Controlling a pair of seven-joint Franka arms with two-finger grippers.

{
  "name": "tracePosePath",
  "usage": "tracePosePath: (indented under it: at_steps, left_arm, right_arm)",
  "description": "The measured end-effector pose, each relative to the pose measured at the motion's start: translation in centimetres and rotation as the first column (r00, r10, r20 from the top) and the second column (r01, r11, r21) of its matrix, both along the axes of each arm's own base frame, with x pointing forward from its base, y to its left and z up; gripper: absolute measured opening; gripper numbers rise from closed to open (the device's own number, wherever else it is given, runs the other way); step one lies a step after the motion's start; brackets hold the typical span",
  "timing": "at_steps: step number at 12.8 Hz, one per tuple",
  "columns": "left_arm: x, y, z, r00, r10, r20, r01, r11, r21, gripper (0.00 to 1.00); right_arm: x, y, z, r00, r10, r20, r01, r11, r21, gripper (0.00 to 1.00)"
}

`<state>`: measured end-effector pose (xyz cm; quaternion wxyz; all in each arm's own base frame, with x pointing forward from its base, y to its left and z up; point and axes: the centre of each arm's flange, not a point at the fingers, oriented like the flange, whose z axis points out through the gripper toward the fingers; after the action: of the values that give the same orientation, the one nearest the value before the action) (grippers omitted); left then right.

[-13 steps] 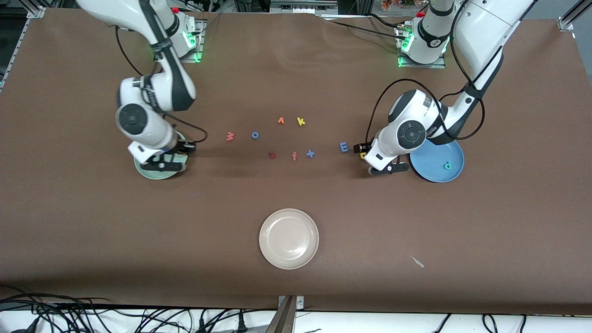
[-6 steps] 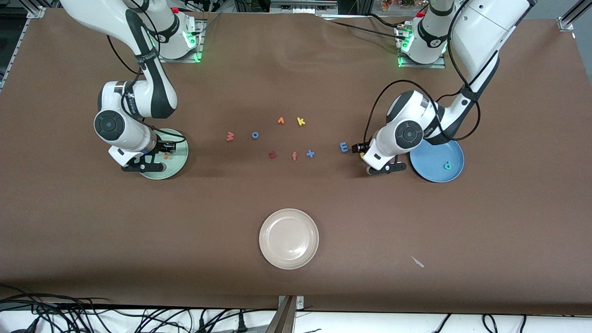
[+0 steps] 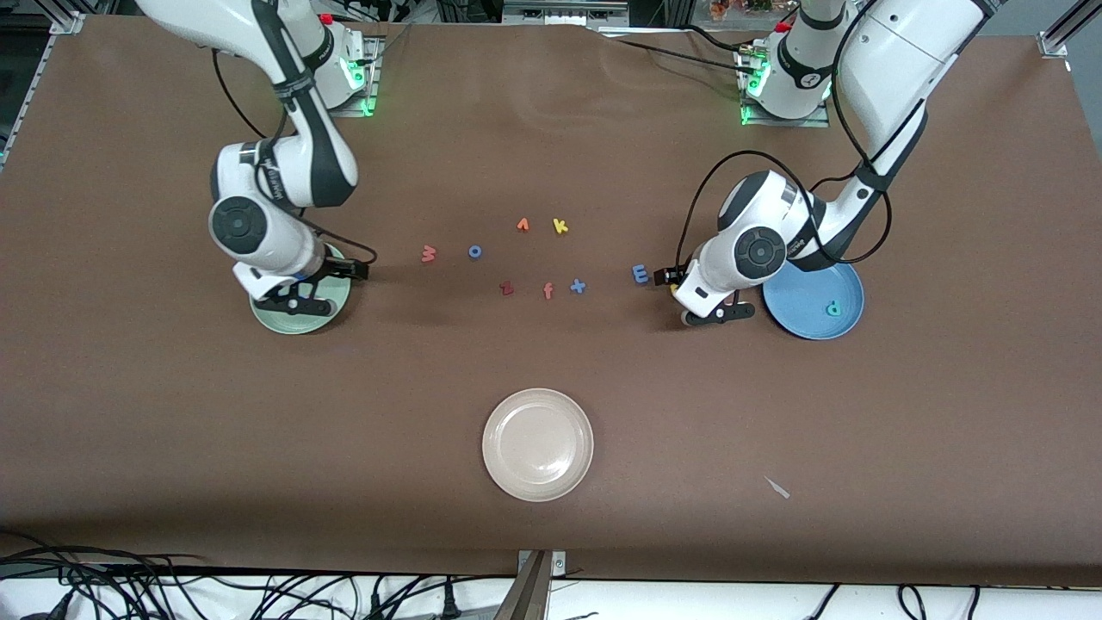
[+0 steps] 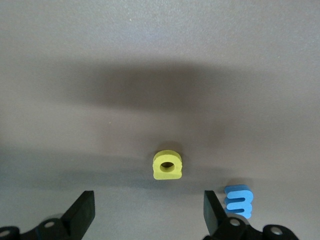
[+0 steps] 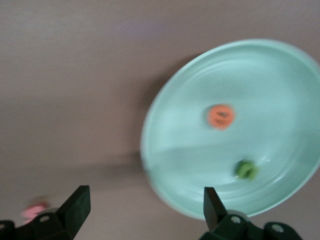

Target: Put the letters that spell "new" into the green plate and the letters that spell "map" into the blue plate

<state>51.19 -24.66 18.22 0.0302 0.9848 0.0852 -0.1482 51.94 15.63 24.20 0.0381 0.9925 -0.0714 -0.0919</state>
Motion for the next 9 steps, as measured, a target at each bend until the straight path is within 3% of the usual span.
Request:
tracePosePath:
  at_steps: [3,6,8,9]
  left_arm:
    - [0.0,-0.1,-0.5,1.000,0.003,0.002,-0.003,1.000,-0.008,0.96]
    - [0.1,-0.1,-1.2,1.000,0.012,0.009,-0.012,1.000,-0.019,0.94]
    - [0.3,-0.1,-1.5,0.999,0.021,0.025,-0.020,0.999,-0.031,0.94]
    - [0.3,-0.1,-1.6,0.999,0.022,0.025,-0.021,0.999,-0.033,0.93]
  right_arm:
    - [-1.6,5.0,-0.2,0.999,-0.035,0.008,0.035,0.999,0.005,1.00]
    - [-3.6,8.6,-1.4,0.996,-0.028,0.091,0.023,0.999,0.049,0.99]
    - [-5.3,9.6,-2.6,0.995,-0.022,0.101,0.016,0.998,0.058,0.96]
    - [-5.9,9.7,-3.2,0.995,-0.022,0.095,0.017,0.998,0.055,0.88]
